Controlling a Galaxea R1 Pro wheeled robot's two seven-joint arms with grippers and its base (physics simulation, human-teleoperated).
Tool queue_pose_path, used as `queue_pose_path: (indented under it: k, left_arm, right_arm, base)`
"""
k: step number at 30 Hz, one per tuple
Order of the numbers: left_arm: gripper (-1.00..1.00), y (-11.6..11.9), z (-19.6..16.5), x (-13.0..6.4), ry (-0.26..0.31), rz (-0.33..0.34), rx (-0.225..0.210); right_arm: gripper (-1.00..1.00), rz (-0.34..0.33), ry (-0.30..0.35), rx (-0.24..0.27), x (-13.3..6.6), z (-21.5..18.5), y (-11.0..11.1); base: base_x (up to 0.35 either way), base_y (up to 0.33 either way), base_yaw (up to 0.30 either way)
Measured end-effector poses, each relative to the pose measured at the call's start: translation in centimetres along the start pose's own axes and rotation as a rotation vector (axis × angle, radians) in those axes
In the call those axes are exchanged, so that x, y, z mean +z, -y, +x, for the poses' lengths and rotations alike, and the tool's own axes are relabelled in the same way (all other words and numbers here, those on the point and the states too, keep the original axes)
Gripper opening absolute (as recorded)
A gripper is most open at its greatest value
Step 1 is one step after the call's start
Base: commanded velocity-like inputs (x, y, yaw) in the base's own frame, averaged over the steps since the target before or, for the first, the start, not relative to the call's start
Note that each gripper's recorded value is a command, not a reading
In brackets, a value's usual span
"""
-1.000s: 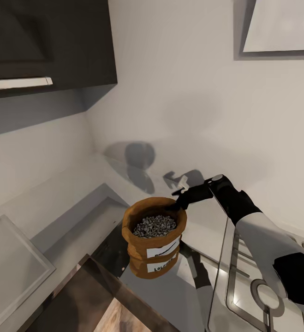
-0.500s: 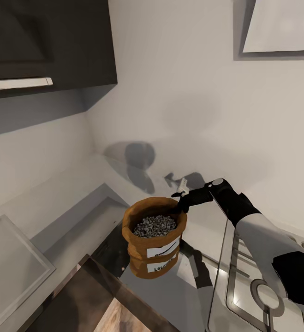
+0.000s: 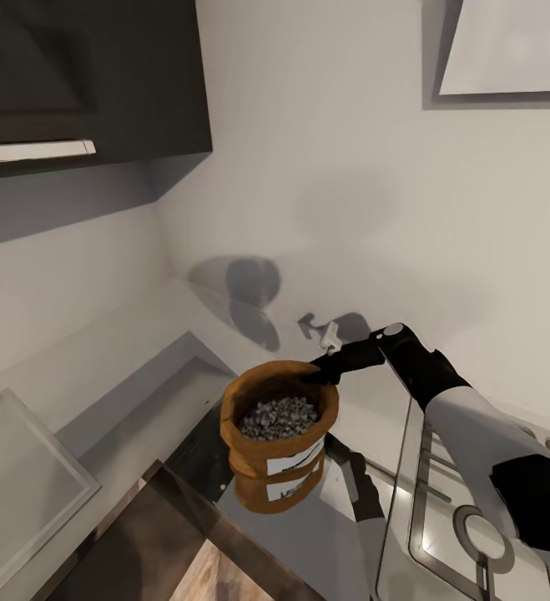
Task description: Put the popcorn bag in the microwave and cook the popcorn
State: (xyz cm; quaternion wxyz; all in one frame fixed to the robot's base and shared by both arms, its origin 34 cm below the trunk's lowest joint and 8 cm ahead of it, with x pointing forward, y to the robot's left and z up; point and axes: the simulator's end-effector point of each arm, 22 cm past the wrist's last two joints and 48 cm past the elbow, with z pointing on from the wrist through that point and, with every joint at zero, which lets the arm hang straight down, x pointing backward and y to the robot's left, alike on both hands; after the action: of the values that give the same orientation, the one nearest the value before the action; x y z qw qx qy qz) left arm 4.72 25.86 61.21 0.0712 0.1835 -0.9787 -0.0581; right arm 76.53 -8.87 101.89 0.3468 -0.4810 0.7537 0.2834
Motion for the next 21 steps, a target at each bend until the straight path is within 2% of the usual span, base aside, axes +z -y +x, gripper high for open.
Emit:
queue_pose_path:
  k: [1,4,7,10,12,15,21]
  left_arm:
    - [1.0,0.0,0.0,0.0,0.0,-0.001,0.0]
    - [1.0,0.0,0.0,0.0,0.0,-0.001,0.0]
    - [1.0,0.0,0.0,0.0,0.0,-0.001,0.0]
    - [1.0,0.0,0.0,0.0,0.001,-0.001,0.0]
    - [1.0,0.0,0.0,0.0,0.001,-0.001,0.0]
    - [1.0,0.0,0.0,0.0,0.001,-0.001,0.0]
    - [1.0,0.0,-0.1,0.0,0.002,-0.001,0.0]
  right_arm:
    - [-1.0,0.0,-0.003,0.018,0.0,0.1,0.0]
    - [-1.0,0.007,-0.037,0.178,-0.1,1.1,0.2]
    - [-1.0,0.039,-0.042,0.29,-0.7,1.2,1.1]
    - [-1.0,0.049,-0.039,0.432,-1.5,1.4,1.6]
    - [-1.0,0.056,-0.03,0.467,-1.8,1.2,1.9]
    - [-1.0,0.081,-0.017,0.478,-2.7,-0.3,2.3]
    - [-1.0,0.251,-0.027,0.515,-6.8,-4.7,3.9]
  base:
    - [0.0,0.0,0.0]
    - [0.0,0.0,0.0]
    - [0.0,0.0,0.0]
    - [0.0,0.0,0.0]
    - [0.0,0.0,0.0]
    - [0.0,0.0,0.0]
    - [0.0,0.0,0.0]
